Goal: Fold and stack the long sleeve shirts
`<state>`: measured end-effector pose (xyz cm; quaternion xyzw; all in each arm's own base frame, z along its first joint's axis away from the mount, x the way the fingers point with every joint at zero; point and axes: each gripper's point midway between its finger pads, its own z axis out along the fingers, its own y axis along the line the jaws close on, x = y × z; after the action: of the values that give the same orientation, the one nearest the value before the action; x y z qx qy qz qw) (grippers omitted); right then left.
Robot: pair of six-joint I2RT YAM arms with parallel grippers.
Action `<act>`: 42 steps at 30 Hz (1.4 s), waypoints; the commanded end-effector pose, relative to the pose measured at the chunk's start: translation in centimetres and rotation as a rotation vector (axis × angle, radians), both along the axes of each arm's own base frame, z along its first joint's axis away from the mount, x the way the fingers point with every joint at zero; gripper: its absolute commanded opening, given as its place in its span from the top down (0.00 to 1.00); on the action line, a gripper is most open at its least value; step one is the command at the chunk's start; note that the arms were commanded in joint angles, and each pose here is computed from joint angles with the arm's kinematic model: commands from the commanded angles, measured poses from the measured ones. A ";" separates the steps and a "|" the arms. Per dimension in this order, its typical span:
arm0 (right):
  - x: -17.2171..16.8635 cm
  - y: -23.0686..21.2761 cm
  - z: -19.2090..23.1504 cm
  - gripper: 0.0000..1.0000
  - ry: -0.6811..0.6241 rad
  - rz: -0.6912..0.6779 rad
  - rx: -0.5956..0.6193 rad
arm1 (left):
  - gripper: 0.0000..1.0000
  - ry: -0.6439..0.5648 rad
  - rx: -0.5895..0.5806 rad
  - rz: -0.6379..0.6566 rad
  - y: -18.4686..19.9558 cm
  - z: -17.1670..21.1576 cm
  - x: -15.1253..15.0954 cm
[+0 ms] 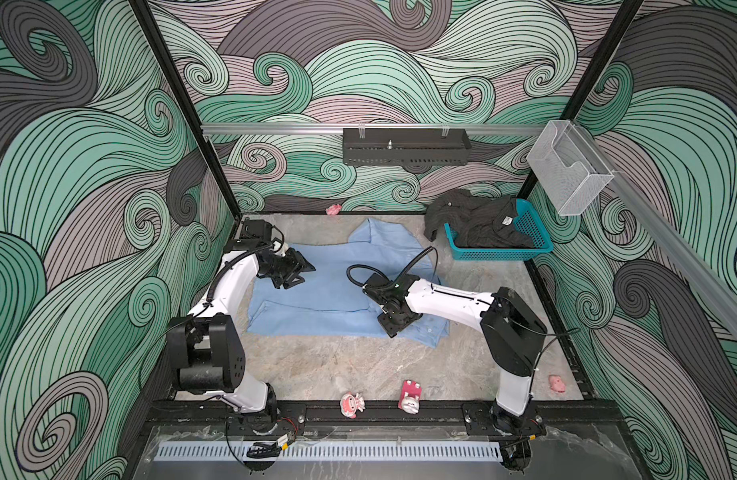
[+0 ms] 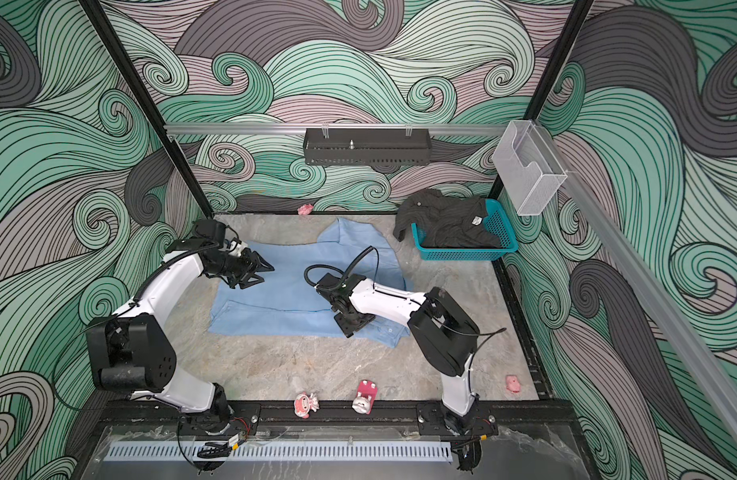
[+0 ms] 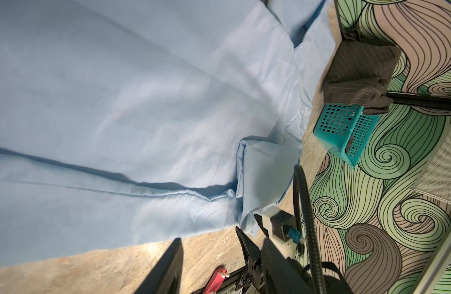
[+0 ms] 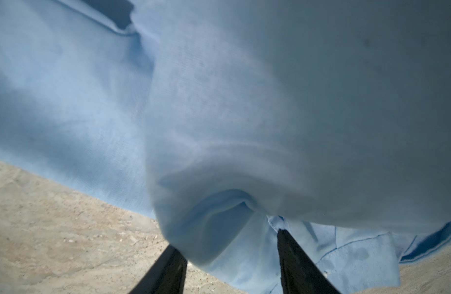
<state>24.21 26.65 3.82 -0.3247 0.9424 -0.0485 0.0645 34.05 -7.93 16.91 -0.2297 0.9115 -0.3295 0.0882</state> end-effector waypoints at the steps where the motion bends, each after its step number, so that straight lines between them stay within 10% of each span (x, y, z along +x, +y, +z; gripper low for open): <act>1: 0.1 0.4 0.2 0.53 0.010 0.001 0.001 | 0.47 -0.002 -0.014 -0.036 0.3 0.9 -1.7; 6: 0.5 1.8 3.4 1.00 0.002 -0.062 0.107 | 0.48 -0.011 -0.014 -0.027 0.9 1.0 -2.1; 14: 3.5 7.9 10.8 1.00 0.224 -0.310 0.439 | 0.48 -0.040 -0.024 -0.007 0.9 1.6 -0.6; 25: 13.0 12.7 6.4 1.00 0.422 -0.604 0.607 | 0.47 -0.107 -0.018 -0.061 0.1 0.9 1.1; 32: 17.9 11.6 4.1 0.69 0.390 -0.698 0.639 | 0.46 -0.152 -0.007 -0.152 -2.8 -0.8 0.7; 42: 17.5 9.5 13.7 0.47 0.196 -0.539 0.713 | 0.42 -0.022 0.108 -0.251 -4.9 -5.2 -3.0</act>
<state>42.66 37.12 12.22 0.0046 0.9562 0.2919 0.0194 32.09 -13.08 13.36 -0.1090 0.9374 -0.3201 0.0830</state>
